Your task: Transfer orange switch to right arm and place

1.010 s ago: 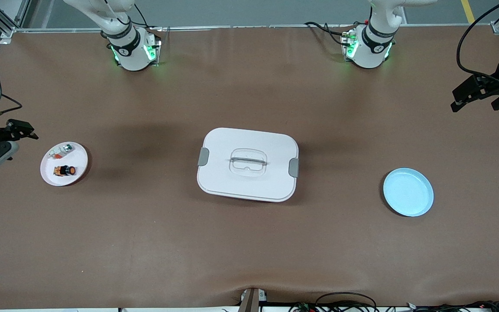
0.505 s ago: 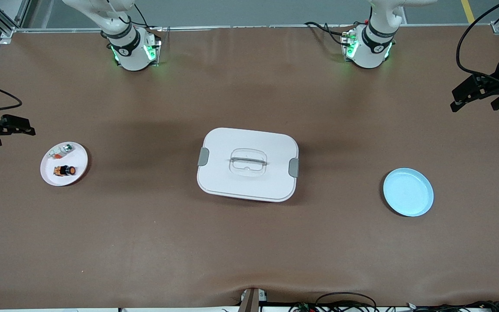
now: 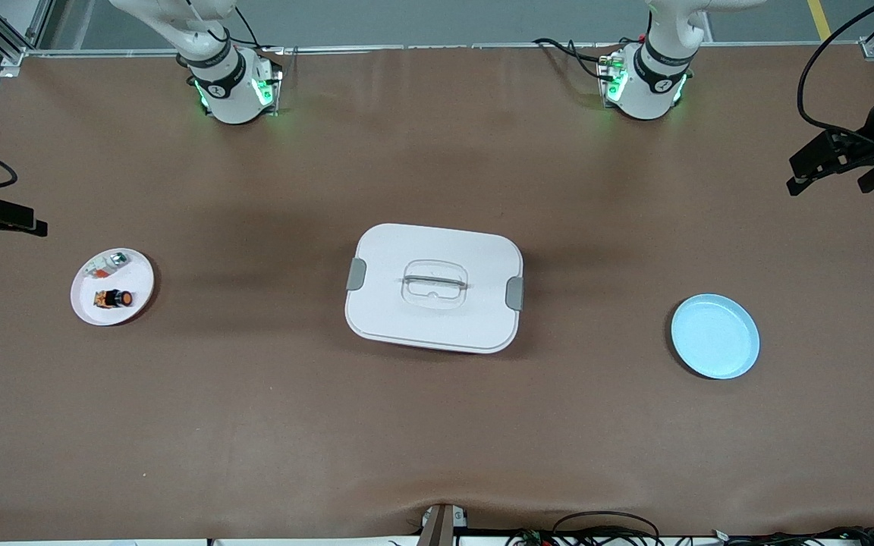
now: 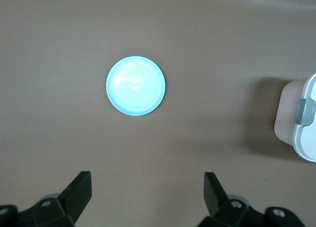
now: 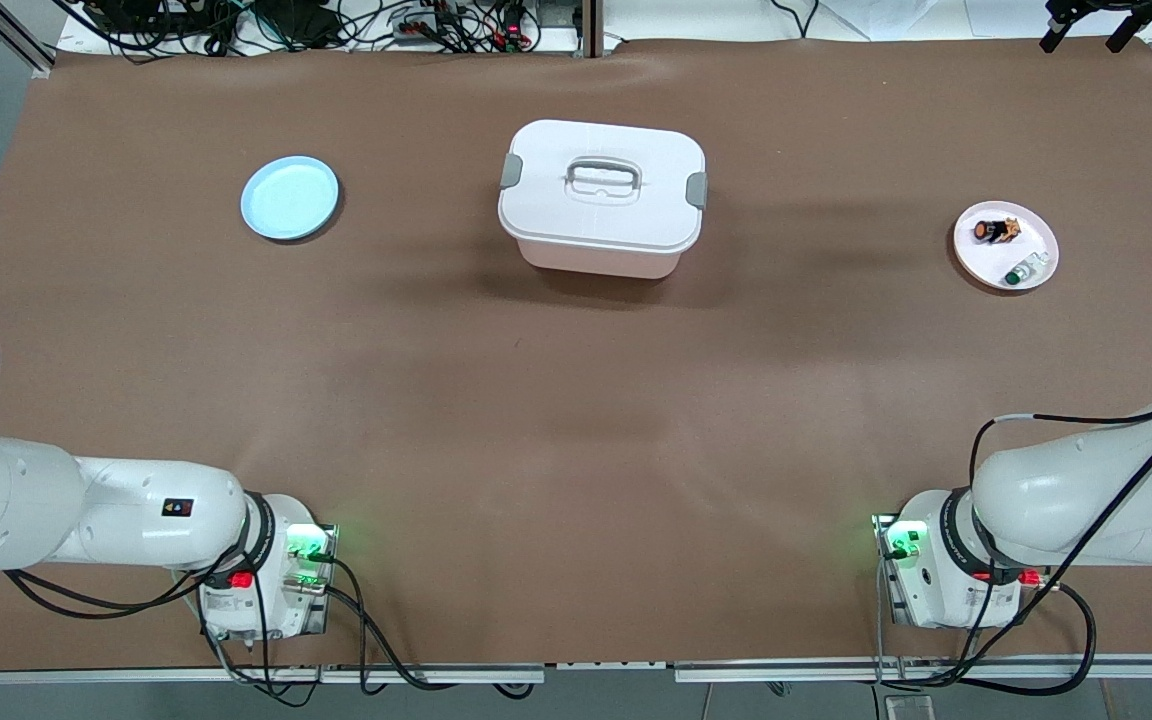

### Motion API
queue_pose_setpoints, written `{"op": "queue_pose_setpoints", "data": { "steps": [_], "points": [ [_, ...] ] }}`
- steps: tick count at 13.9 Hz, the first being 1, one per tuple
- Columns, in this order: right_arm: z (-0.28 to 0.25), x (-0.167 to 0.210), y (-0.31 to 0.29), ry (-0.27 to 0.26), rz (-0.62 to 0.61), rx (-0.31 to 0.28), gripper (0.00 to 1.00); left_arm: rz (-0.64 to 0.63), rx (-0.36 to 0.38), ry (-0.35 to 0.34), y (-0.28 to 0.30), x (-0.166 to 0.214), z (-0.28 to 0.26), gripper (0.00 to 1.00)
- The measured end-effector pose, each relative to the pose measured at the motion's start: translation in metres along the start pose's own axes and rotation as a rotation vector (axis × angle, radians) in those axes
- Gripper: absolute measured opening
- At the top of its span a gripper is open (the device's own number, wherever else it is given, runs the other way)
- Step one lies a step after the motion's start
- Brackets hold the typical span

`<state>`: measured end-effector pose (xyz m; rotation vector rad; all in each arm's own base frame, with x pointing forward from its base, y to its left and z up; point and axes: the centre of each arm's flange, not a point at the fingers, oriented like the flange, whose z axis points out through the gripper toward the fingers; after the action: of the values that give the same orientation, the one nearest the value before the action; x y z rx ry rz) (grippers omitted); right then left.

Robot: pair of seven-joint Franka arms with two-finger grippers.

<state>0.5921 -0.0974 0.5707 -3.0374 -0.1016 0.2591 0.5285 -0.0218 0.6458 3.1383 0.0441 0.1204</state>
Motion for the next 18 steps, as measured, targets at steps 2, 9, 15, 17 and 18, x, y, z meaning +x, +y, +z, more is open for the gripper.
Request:
{"op": "queue_pose_setpoints", "data": {
  "steps": [2,9,15,17,18],
  "points": [
    [-0.001,0.003,-0.011,0.002,-0.002,-0.003,1.0,0.0,0.0,0.0,0.0,0.0,0.0,1.0],
    [-0.038,-0.028,-0.026,0.002,0.01,-0.003,1.0,0.001,0.0,-0.001,0.0,0.0,0.0,1.0],
    [-0.056,-0.056,-0.027,-0.061,0.018,0.013,1.0,0.002,0.0,0.002,0.001,0.0,-0.001,1.0],
    [-0.064,-0.062,-0.029,-0.06,0.015,0.012,1.0,0.011,0.0,0.003,0.006,-0.001,-0.004,1.0],
    [-0.07,-0.066,-0.031,-0.058,0.014,0.012,1.0,0.015,0.0,0.002,0.008,-0.001,-0.005,1.0]
  ]
}}
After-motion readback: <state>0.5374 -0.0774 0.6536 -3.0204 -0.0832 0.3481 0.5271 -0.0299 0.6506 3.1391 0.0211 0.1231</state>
